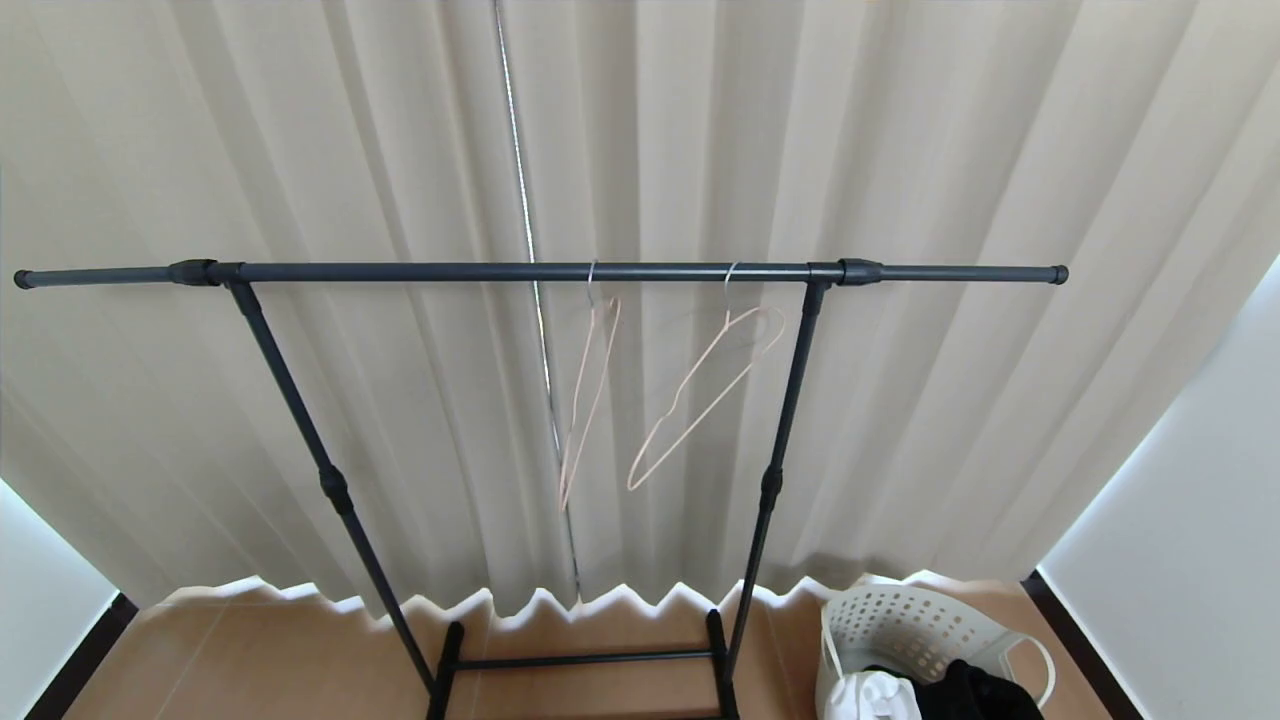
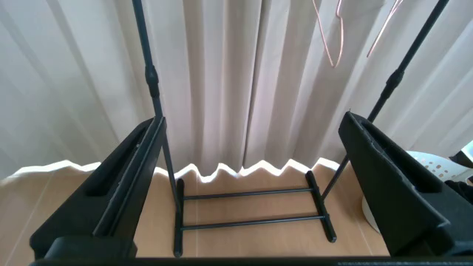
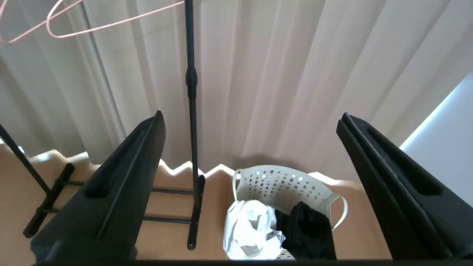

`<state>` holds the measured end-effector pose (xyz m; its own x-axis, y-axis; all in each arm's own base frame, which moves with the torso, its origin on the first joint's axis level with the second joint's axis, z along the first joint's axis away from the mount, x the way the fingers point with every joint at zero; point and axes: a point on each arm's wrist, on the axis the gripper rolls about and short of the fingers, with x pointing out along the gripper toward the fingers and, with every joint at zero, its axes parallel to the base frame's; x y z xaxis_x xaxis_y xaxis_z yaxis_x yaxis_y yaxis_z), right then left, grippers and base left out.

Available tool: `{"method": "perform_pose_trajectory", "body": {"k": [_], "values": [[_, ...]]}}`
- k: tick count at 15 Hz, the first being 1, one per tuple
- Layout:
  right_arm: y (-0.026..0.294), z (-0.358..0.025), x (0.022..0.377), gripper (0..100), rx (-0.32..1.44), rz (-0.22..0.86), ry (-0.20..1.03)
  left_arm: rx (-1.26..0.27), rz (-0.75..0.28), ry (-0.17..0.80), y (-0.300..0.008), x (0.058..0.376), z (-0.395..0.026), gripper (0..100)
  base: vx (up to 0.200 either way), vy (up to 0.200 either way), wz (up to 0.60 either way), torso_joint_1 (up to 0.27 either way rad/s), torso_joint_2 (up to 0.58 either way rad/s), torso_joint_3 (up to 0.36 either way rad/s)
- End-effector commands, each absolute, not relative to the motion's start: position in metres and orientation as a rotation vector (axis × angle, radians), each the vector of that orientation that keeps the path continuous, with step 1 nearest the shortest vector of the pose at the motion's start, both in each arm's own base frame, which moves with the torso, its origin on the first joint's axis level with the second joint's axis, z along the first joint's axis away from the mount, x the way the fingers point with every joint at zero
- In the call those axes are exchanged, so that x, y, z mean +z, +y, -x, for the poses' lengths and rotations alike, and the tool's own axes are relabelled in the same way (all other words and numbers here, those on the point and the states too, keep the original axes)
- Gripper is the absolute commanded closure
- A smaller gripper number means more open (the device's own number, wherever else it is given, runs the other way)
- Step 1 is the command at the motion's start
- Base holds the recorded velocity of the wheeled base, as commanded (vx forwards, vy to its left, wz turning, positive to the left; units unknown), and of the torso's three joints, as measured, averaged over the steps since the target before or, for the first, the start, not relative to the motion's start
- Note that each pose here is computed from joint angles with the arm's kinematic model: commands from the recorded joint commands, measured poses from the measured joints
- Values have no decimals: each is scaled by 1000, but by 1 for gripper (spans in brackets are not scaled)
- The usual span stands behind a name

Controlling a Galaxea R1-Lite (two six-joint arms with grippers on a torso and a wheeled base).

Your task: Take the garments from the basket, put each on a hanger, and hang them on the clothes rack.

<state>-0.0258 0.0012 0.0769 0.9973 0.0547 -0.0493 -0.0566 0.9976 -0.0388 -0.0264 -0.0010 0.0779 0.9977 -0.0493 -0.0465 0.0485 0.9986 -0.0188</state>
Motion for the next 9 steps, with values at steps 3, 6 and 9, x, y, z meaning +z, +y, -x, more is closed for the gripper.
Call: {"method": "perform_pose_trajectory", "body": {"k": [3,6,9], "values": [[1,26,77,0,50,17,49,-49,18,48,-1,78,26,0,0,0,0,0,0,0],[1,26,77,0,50,19,50,-49,18,48,-1,78,26,0,0,0,0,0,0,0],[1,26,77,0,50,17,50,-49,18,48,-1,78,26,0,0,0,0,0,0,0]]}}
